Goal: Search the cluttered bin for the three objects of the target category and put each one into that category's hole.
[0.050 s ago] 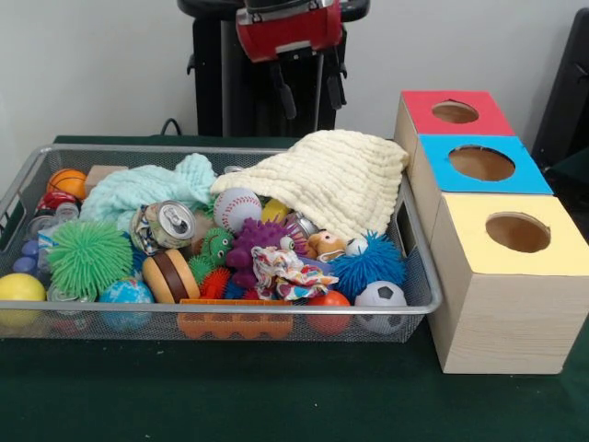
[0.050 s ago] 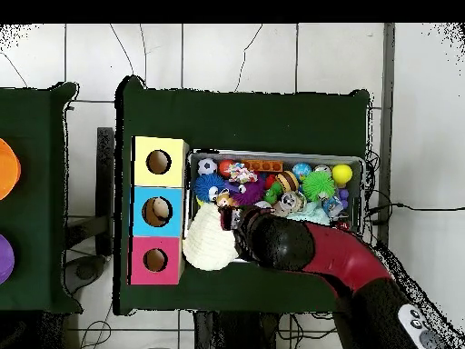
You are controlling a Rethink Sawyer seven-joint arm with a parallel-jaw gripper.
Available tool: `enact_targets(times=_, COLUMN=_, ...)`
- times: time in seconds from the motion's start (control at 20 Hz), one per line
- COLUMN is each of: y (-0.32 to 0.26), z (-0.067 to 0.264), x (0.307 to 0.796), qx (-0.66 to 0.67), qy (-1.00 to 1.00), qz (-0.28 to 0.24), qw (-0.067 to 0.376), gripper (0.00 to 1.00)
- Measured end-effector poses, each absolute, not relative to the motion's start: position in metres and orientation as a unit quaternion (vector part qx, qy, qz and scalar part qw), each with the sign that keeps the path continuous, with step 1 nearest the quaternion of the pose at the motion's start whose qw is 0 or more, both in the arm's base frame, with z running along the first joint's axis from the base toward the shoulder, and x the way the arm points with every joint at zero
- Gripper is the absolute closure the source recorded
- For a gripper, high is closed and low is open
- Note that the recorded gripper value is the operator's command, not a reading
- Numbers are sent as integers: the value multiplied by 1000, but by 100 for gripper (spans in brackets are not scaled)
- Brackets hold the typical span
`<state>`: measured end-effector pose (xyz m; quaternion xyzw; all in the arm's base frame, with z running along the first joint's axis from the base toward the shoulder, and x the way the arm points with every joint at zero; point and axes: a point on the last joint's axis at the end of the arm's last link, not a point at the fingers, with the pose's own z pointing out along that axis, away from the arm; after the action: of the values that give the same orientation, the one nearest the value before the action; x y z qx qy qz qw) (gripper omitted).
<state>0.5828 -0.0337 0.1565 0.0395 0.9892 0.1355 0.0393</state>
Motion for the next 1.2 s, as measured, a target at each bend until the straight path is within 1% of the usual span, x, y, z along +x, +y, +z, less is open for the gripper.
enact_targets(times=0.15, y=-47, z=167, x=589, qx=35, qy=990, qz=135, qw=24, gripper=0)
enact_targets(times=0.3, y=-55, z=181, x=600, qx=17, qy=992, qz=123, qw=11, gripper=0)
enact_targets(times=0.45, y=-57, z=194, x=613, qx=-4, qy=994, qz=106, qw=14, gripper=0)
enact_targets(times=0.7, y=-52, z=216, x=646, qx=-44, qy=995, qz=76, qw=38, gripper=0)
enact_targets(times=0.8, y=-49, z=227, x=664, qx=-60, qy=995, qz=63, qw=55, gripper=0)
enact_targets(times=0.9, y=-49, z=230, x=672, qx=-66, qy=994, qz=58, qw=63, gripper=0)
enact_targets(times=1.0, y=-51, z=236, x=687, qx=-76, qy=993, qz=45, qw=81, gripper=0)
enact_targets(times=1.2, y=-57, z=237, x=691, qx=-84, qy=992, qz=31, qw=89, gripper=0)
